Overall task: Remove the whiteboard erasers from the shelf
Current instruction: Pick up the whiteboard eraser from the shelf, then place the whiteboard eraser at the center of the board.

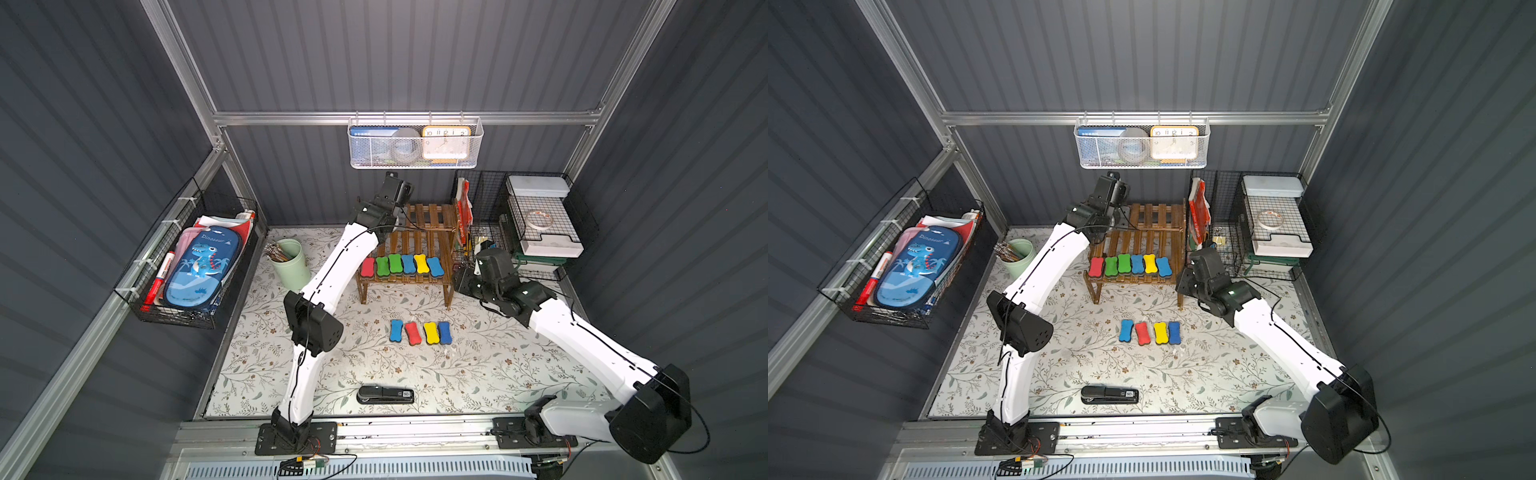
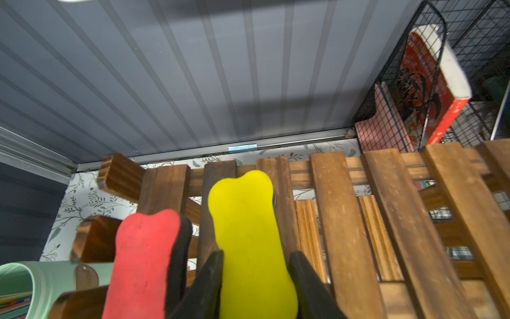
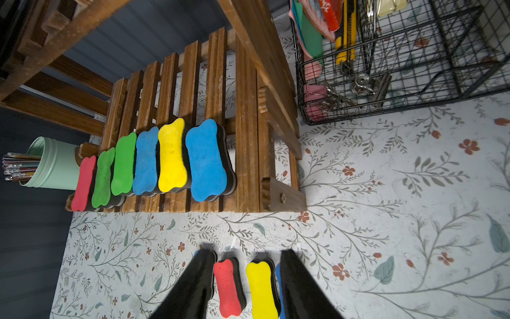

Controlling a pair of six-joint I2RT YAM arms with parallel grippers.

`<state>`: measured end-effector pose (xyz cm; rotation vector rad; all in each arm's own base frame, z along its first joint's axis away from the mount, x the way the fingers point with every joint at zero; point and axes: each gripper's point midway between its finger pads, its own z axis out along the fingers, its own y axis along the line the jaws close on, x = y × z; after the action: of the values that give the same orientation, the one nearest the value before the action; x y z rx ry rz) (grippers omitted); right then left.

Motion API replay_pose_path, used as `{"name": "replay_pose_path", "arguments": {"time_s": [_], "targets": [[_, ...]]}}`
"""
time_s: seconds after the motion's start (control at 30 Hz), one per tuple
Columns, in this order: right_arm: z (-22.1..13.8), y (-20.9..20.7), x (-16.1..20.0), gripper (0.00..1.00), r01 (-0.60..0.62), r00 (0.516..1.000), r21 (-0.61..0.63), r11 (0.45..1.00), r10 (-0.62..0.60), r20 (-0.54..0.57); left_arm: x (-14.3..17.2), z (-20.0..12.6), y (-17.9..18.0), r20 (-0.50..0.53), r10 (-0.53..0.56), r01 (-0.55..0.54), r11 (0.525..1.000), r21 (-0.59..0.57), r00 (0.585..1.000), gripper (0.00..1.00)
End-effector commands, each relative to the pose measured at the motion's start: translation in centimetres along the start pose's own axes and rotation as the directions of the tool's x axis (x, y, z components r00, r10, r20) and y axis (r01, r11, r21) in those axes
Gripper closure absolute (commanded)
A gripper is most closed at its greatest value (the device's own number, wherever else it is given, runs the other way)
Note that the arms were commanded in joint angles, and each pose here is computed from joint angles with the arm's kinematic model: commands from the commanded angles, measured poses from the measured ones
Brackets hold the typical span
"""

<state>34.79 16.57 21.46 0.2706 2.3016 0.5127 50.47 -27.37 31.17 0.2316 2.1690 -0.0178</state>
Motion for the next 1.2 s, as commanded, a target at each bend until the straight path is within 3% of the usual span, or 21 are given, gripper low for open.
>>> {"name": "replay_pose_path", "arguments": {"time_s": [0.0, 0.2, 0.3, 0.47, 0.63, 0.83, 0.93, 1.17], "targets": [[-0.6, -0.3, -0.1, 0.54, -0.003, 1.0, 0.005, 1.0, 0.003, 0.014, -2.6, -5.1, -0.3, 0.09, -0.063, 0.057, 0.996, 0.069, 0.994, 0.6], [-0.6, -0.2, -0.2, 0.54, -0.009, 1.0, -0.005, 1.0, 0.009, 0.017, 1.0, -10.4, -1.1, 0.112, -0.04, 0.03, 0.995, 0.091, 0.993, 0.61], [-0.6, -0.1, -0.2, 0.54, -0.009, 1.0, -0.014, 1.0, 0.01, 0.015, 4.4, -12.4, -0.2, 0.088, -0.014, 0.009, 0.998, 0.058, 0.996, 0.62], [-0.7, -0.1, -0.1, 0.54, -0.008, 1.0, -0.018, 1.0, 0.009, 0.015, 12.1, -13.7, 2.2, -0.016, -0.065, 0.065, 0.997, 0.046, 0.998, 0.62], [-0.6, -0.1, 0.0, 0.54, -0.01, 1.0, -0.024, 1.0, 0.01, 0.011, 21.9, -11.9, 3.1, -0.194, -0.072, 0.078, 0.997, 0.021, 0.978, 0.62], [-0.3, -0.2, 0.0, 0.54, -0.014, 1.0, -0.016, 1.0, 0.014, 0.009, 31.0, -9.0, 1.7, -0.4, -0.137, 0.161, 0.987, 0.026, 0.906, 0.63], [-0.4, -0.1, -0.1, 0.54, -0.016, 1.0, -0.02, 1.0, 0.016, 0.011, 33.2, -7.9, 1.0, -0.451, -0.124, 0.154, 0.988, 0.029, 0.884, 0.64], [-0.6, -0.4, 0.0, 0.54, -0.019, 1.0, -0.01, 1.0, 0.019, 0.017, 34.3, -5.0, -0.2, -0.472, -0.076, 0.107, 0.994, 0.038, 0.878, 0.64]]}}
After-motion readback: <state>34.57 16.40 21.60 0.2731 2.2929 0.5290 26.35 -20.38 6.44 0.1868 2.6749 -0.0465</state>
